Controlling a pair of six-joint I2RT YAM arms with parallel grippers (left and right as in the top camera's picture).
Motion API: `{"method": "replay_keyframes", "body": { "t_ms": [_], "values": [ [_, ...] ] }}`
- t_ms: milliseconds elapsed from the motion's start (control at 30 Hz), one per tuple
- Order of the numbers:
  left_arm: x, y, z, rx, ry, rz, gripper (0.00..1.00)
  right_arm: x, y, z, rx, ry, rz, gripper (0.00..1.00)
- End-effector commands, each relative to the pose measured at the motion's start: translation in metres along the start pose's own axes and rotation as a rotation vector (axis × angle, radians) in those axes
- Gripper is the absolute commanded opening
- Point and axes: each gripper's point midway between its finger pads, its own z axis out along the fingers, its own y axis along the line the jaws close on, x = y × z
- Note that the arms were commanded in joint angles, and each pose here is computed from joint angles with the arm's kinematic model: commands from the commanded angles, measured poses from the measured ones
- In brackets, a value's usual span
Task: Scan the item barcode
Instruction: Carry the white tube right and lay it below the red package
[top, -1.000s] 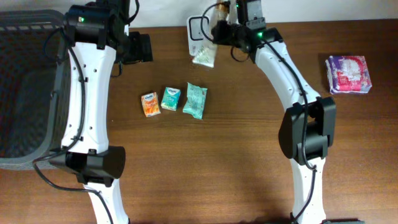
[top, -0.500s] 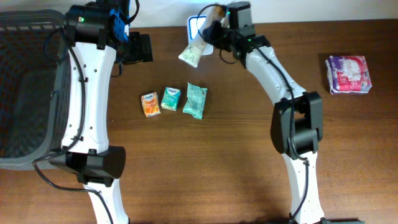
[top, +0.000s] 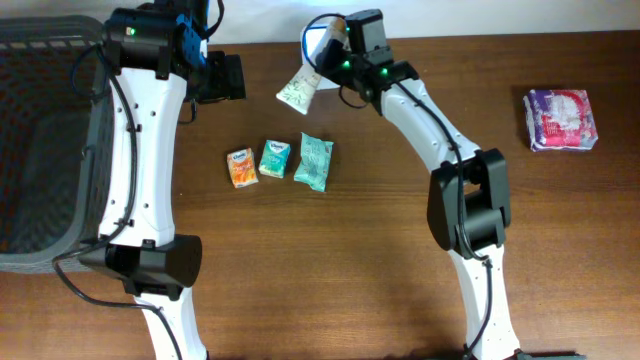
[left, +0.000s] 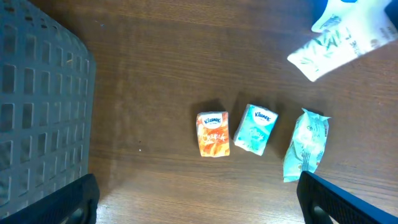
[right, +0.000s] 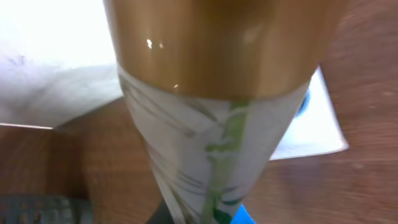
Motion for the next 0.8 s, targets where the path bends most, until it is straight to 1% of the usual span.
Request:
{"method": "replay_keyframes", "body": {
  "t_ms": [0, 67, 100, 167, 200, 333, 367, 433, 533, 600, 700, 767],
  "values": [
    [-0.002, 0.001, -0.006, 0.005, -0.019, -0.009, 0.99, -0.085, 0.019, -0.083, -0.033, -0.146, -0.033, 0.04],
    [-0.002, 0.001, -0.006, 0.005, -0.019, -0.010, 0.99, -0.117, -0.013, -0.127, 0.045, -0.168, -0.013, 0.04],
    [-0.002, 0.001, -0.006, 0.005, -0.019, -0.010, 0.99, -0.131, -0.034, -0.153, 0.098, -0.173, -0.032, 0.04],
    [-0.002, 0.001, -0.006, 0.005, -0.019, -0.010, 0.99, -0.141, -0.076, -0.192, 0.202, -0.136, -0.111, 0.04],
    [-0.002, 0.001, -0.006, 0.005, -0.019, -0.010, 0.99, -0.141, -0.120, -0.222, 0.312, -0.098, -0.065, 0.04],
    [-0.002, 0.001, -0.006, 0.005, -0.019, -0.010, 0.99, -0.134, -0.220, -0.288, 0.481, -0.034, 0.167, 0.04],
    [-0.002, 0.001, -0.006, 0.005, -0.019, -0.010, 0.99, -0.133, -0.248, -0.311, 0.519, -0.044, 0.253, 0.04],
    [-0.002, 0.001, -0.006, 0.005, -0.019, -0.010, 0.99, -0.124, -0.298, -0.356, 0.575, -0.069, 0.492, 0.04],
    [-0.002, 0.001, -0.006, 0.005, -0.019, -0.010, 0.99, -0.100, -0.337, -0.389, 0.631, -0.040, 0.640, 0.04],
    [-0.002, 0.001, -0.006, 0.005, -0.019, -0.010, 0.99, -0.086, -0.356, -0.396, 0.651, -0.020, 0.701, 0.04],
    [-0.002, 0.001, -0.006, 0.005, -0.019, -0.010, 0.99, -0.071, -0.385, -0.396, 0.704, -0.023, 0.758, 0.04],
    [-0.002, 0.001, -0.006, 0.005, -0.019, -0.010, 0.99, -0.057, -0.406, -0.383, 0.734, -0.009, 0.766, 0.04]
  ]
}}
